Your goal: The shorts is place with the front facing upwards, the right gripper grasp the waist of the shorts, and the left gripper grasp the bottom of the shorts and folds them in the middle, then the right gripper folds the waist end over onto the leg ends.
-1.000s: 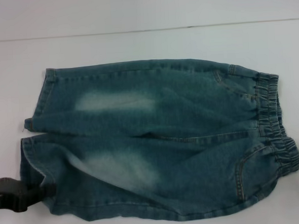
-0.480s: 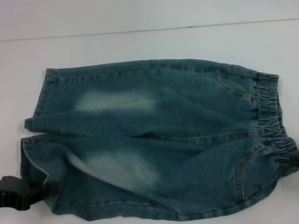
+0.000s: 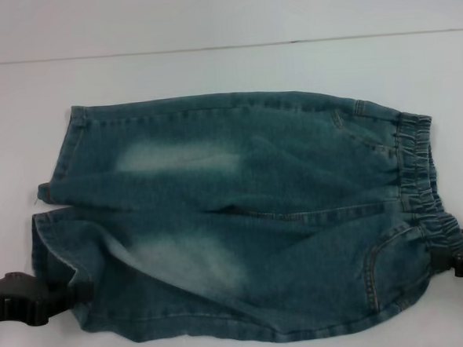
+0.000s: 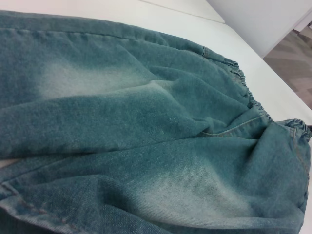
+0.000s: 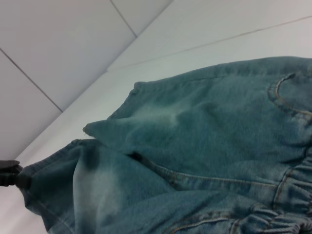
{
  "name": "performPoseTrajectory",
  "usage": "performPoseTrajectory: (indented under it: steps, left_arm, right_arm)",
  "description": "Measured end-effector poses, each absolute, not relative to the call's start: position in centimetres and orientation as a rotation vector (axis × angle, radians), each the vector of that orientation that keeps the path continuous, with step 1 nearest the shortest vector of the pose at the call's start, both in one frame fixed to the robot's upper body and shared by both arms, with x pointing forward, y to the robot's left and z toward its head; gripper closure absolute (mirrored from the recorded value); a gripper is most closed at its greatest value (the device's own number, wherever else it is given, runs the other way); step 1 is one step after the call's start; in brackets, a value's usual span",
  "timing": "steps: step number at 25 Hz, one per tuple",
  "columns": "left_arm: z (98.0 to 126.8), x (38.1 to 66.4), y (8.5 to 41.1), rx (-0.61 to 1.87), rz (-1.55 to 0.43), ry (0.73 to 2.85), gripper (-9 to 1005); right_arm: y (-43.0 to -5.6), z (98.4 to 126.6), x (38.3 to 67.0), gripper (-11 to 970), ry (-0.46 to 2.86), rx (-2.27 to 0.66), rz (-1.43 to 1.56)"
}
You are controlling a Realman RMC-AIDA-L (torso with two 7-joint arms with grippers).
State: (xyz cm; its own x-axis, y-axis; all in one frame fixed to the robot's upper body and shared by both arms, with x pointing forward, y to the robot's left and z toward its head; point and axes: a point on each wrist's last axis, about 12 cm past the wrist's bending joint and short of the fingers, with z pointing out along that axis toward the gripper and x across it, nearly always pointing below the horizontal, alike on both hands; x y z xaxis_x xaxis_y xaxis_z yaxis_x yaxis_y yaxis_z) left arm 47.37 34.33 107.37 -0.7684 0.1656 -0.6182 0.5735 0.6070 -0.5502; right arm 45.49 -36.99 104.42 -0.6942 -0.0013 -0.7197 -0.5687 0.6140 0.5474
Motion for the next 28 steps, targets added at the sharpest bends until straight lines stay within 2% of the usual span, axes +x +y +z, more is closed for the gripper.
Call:
performPoseTrajectory:
  steps: [6,11,14,25,28]
  left_arm:
    - [107.4,47.4,34.3,0.586,-1.048,2.316,961]
    - [107.6,47.3,34.3,0.593,-1.061,2.311,962]
    - [107.6,47.3,34.3,0.593,-1.061,2.309,962]
    - [108.4,47.8,35.9,0.489,-0.985,2.228,962]
    - [108.6,48.2,36.6,0.424,-0.941,2.195,961]
  right_arm:
    - [-36.7,104.6,45.5,35,2.132,-0.473,1.070]
    - [-36.9,104.7,45.4,100,2.110,-0.524,1.045]
    - [-36.8,104.7,45.4,305,2.105,-0.542,1.038]
    - [-36.1,105.1,46.5,556,2.056,-0.538,1.042]
    - [-35.4,105.3,47.2,682,2.030,-0.544,1.052]
